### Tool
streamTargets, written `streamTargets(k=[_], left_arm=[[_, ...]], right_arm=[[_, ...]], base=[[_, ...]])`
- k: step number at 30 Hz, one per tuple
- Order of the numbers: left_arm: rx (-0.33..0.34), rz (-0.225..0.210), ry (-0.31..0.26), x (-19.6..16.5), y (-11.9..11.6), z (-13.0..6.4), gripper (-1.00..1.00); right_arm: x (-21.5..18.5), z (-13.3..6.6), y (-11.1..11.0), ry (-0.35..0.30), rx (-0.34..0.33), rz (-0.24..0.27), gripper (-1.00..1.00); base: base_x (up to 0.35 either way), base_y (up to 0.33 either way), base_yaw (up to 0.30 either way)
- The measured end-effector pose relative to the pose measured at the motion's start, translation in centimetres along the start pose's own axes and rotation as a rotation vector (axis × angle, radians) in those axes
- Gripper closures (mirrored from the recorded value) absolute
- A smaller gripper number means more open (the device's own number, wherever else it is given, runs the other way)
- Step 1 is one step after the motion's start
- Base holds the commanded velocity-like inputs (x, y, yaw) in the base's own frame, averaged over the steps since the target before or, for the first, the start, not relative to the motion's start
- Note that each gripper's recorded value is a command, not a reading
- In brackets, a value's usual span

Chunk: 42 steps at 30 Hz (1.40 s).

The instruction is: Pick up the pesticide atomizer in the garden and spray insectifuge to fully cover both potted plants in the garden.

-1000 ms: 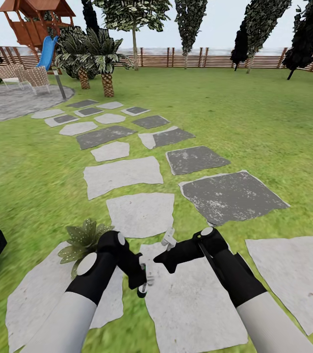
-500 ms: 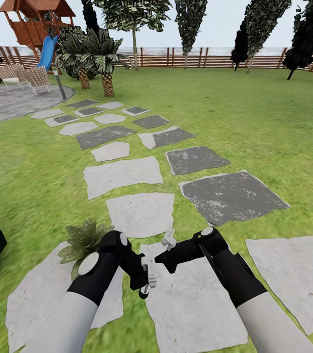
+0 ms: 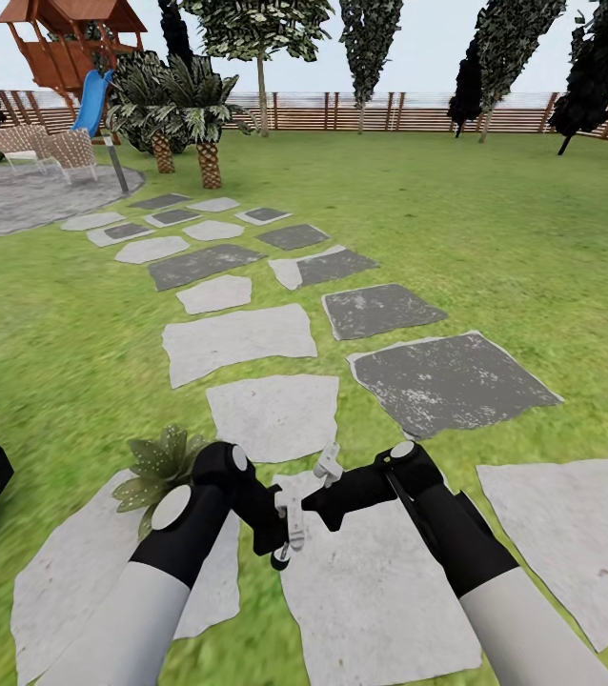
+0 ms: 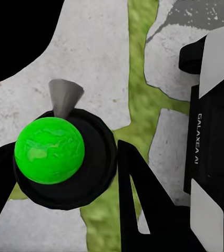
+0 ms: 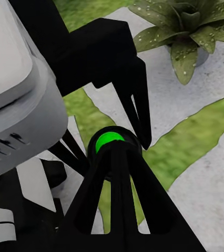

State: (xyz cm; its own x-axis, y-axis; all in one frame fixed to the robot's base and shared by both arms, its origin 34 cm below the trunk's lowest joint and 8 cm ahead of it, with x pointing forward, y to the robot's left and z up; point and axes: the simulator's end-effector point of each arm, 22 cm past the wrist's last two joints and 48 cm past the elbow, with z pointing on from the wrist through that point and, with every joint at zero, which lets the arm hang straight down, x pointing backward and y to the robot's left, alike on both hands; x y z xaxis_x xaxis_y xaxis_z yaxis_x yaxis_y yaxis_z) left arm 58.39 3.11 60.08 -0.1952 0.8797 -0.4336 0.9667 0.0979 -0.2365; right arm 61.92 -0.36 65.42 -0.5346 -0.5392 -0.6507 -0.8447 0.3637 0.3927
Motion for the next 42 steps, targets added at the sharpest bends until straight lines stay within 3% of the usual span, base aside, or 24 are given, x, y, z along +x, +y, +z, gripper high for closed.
streamTargets(k=[12, 18, 32, 35, 38, 42], left_arm=[[0.003, 0.014, -0.013, -0.6, -0.2, -0.8, 1.0], [-0.003, -0.011, -0.013, -0.8, 0.1, -1.1, 1.0], [-0.016, -0.006, 0.001, -0.8, 0.7, -1.5, 1.0], [-0.033, -0.005, 0.048, 0.3, 1.1, -1.4, 1.0], [-0.056, -0.009, 0.148, 3.0, 1.7, -1.3, 1.0], [-0.04, -0.03, 0.228, 6.2, 1.7, -0.8, 1.0]], right_arm=[[0.0, 0.0, 0.0, 0.0, 0.0, 0.0, 1.0], [0.0, 0.0, 0.0, 0.0, 0.0, 0.0, 1.0], [0.1, -0.1, 0.0, 0.001, 0.0, 0.0, 1.0], [0.2, -0.1, -0.1, 0.003, 0.002, 0.001, 1.0], [0.2, -0.1, -0.1, 0.003, 0.002, 0.001, 1.0], [0.1, 0.0, 0.0, 0.002, 0.0, 0.0, 1.0]], base=[[0.0, 0.0, 0.0], [0.0, 0.0, 0.0], [0.0, 0.0, 0.0], [0.0, 0.0, 0.0], [0.0, 0.0, 0.0], [0.0, 0.0, 0.0]])
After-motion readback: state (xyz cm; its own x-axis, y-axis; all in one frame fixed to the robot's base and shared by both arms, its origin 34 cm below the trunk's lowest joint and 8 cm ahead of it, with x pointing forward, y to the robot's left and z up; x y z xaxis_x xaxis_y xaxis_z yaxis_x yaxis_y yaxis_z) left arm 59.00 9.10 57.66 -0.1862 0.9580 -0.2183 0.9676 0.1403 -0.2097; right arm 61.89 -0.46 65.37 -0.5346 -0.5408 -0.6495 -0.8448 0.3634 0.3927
